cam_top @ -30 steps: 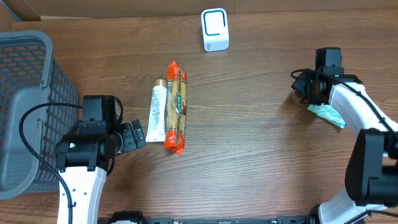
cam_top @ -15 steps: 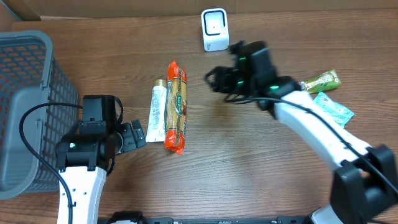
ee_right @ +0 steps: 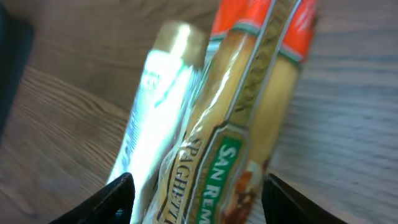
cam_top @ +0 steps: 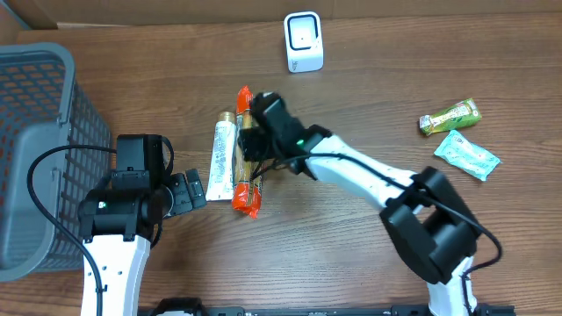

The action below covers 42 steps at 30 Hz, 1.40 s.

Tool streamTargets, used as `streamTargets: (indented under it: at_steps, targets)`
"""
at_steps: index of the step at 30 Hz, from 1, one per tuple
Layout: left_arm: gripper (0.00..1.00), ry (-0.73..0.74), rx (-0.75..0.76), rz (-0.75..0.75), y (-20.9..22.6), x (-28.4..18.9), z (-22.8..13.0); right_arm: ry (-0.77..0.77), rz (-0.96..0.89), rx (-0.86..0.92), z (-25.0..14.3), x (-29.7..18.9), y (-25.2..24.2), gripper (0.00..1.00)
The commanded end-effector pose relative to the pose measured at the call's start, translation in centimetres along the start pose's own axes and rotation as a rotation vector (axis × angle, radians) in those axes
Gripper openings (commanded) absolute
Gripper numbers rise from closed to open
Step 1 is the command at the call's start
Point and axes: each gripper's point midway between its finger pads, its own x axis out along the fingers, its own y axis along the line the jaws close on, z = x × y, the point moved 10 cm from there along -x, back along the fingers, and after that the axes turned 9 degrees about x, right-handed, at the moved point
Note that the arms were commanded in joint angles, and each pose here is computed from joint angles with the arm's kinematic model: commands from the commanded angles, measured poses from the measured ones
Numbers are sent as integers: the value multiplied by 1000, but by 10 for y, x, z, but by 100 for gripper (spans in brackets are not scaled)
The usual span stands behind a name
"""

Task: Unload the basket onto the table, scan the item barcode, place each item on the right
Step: 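Grasp the San Remo spaghetti pack with the right gripper and lift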

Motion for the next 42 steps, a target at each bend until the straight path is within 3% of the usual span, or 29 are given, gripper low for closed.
streamTargets:
  at_steps: [1, 10, 12, 15, 20, 24, 28, 35, 37, 42]
  targets:
    - [100, -3, -10, 12, 1, 0, 1, -45, -73, -51, -7, 17, 5, 72]
    - [100, -4, -10, 12, 1, 0, 1, 25, -128, -57, -25, 34, -5, 72]
    - [100, -3, -9, 12, 1, 0, 1, 71, -166, -60, -31, 33, -11, 67]
    - [100, -3, -10, 12, 1, 0, 1, 128, -212, -83, -36, 28, -17, 51]
    - [100, -3, -10, 12, 1, 0, 1, 172, -244, -82, -15, 1, -10, 30]
    - [100, -3, -9, 12, 1, 0, 1, 255, -265, -183, 6, -32, -7, 28]
    - [100, -3, -9, 12, 1, 0, 1, 360, -263, -313, 14, -44, -27, 39]
    - [99, -3, -10, 12, 1, 0, 1, 451, -59, -466, 16, -46, -34, 79]
    - [100, -3, -10, 12, 1, 0, 1, 450, -50, -478, 13, -45, -29, 86]
    - [99, -3, -9, 12, 1, 0, 1, 488, -51, -534, -9, -27, -13, 90]
